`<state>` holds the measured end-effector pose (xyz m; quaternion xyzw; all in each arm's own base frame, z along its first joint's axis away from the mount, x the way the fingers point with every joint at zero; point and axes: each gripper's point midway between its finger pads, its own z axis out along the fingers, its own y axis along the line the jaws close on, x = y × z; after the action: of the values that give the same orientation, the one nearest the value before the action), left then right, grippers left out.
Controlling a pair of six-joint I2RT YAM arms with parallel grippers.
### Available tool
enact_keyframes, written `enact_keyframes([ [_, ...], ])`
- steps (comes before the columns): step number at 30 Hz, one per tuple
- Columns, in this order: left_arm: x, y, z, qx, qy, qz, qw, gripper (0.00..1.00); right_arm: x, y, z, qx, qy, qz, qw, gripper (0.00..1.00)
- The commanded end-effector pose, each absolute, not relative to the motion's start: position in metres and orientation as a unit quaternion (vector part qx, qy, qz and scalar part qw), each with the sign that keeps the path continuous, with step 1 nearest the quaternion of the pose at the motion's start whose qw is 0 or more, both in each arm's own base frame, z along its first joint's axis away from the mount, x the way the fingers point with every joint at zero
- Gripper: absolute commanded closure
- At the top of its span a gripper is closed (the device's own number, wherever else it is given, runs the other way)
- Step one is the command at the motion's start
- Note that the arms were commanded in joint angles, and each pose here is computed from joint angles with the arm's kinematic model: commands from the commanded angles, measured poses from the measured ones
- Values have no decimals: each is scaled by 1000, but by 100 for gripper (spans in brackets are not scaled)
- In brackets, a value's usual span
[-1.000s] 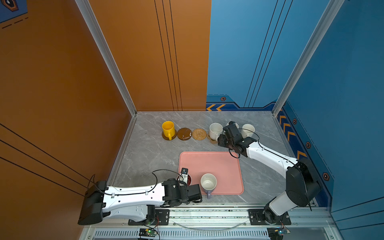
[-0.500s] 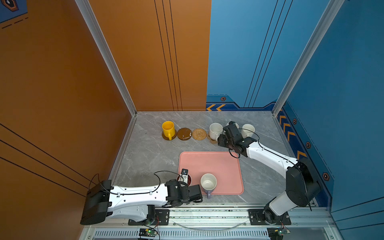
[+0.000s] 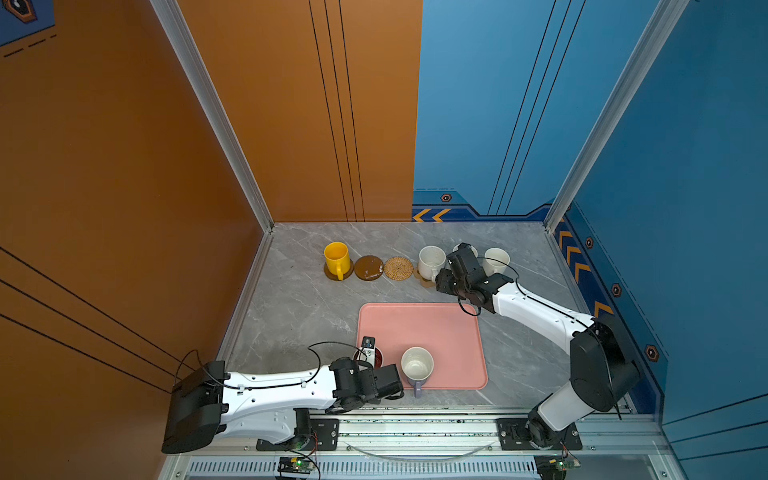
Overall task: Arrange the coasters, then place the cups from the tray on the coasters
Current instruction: 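Lower the left gripper onto the red-lined mug's rim and close it, then lift the red-lined mug and carry it with the left gripper toward the wooden coaster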
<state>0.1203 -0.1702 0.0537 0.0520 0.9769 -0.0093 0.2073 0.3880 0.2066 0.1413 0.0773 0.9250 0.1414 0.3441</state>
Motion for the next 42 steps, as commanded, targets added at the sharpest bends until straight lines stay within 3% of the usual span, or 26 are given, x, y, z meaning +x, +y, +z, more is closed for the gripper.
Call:
enact_keyframes([
  [1,120,-164,47,53,978,2,200,48,389,207,134,83,928,143,335,43],
  [15,121,-161,43,51,979,4,195,65,389,208,133,81,928,144,333,43],
  [23,122,-159,41,49,980,8,193,83,390,208,132,81,929,144,332,43],
  [27,121,-159,41,49,980,9,192,100,390,209,132,81,929,145,332,43],
  [42,133,-165,60,42,972,-14,231,100,389,208,134,80,928,147,332,44],
])
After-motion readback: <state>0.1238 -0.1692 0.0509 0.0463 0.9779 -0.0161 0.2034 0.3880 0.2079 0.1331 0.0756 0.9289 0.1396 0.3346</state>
